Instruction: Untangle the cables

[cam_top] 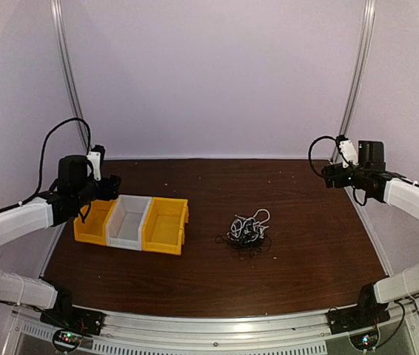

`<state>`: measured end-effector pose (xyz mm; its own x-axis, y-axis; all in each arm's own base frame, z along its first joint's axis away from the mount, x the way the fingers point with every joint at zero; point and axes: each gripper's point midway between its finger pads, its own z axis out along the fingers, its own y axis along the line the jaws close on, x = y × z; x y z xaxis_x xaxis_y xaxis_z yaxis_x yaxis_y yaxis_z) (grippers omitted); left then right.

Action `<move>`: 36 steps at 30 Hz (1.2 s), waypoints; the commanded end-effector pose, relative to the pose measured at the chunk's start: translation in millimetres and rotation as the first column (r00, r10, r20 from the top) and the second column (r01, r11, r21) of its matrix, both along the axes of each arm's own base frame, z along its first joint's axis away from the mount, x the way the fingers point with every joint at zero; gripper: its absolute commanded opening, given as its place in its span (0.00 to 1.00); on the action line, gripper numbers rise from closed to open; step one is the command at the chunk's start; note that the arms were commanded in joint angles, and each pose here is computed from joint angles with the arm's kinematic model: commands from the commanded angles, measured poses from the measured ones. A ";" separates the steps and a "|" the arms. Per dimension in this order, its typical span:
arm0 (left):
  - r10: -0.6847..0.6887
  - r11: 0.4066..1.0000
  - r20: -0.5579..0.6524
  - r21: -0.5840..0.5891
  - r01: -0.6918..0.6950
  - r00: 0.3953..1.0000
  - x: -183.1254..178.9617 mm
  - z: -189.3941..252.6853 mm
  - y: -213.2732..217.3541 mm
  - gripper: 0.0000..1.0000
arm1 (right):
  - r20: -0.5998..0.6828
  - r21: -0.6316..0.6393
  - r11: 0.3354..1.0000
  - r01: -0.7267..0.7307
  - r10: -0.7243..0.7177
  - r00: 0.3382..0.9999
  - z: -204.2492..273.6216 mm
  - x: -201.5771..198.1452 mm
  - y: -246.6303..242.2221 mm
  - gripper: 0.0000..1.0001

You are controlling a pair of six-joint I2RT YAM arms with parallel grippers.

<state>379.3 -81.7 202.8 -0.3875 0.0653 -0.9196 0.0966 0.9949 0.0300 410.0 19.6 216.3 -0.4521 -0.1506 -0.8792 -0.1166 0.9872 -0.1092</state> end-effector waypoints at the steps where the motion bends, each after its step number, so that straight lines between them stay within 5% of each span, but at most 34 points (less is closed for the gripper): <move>1: -0.108 0.994 0.068 0.009 0.108 0.992 2.1 15.5 -20.5 0.78 | 0.010 0.024 0.999 -0.025 0.024 1.000 -0.2 -15.9 1.0 0.96; 8: -0.482 0.876 0.066 0.056 0.479 0.874 -33.1 20.5 -110.2 0.71 | -0.073 -0.030 0.960 -0.277 0.275 0.959 -19.3 -51.3 29.6 0.99; 11: -0.648 0.761 0.027 0.053 0.646 0.761 -64.2 16.3 -156.1 0.71 | -0.106 -0.043 0.923 -0.383 0.377 0.920 -22.4 -63.0 45.9 0.98; 14: -0.784 0.619 -0.051 0.024 0.785 0.619 -105.0 1.9 -193.6 0.83 | -0.127 -0.058 0.882 -0.469 0.459 0.879 -27.8 -73.0 58.7 0.93; 19: -0.856 0.479 -0.173 0.089 0.873 0.487 -159.6 -28.7 -228.7 0.87 | -0.151 -0.060 0.791 -0.609 0.596 0.789 -39.1 -92.2 86.0 0.86; 23: -0.816 0.463 -0.311 0.157 0.873 0.488 -169.2 -57.5 -229.1 0.83 | -0.160 -0.040 0.754 -0.656 0.643 0.749 -46.3 -99.0 100.2 0.86; 31: -0.614 0.529 -0.468 0.353 0.771 0.635 -139.1 -106.3 -200.8 0.86 | -0.153 0.001 0.716 -0.698 0.690 0.708 -54.8 -108.7 114.6 0.85; 36: -0.539 0.528 -0.460 0.469 0.708 0.706 -116.4 -106.1 -197.4 0.81 | -0.129 0.043 0.695 -0.717 0.716 0.686 -53.1 -112.3 122.8 0.85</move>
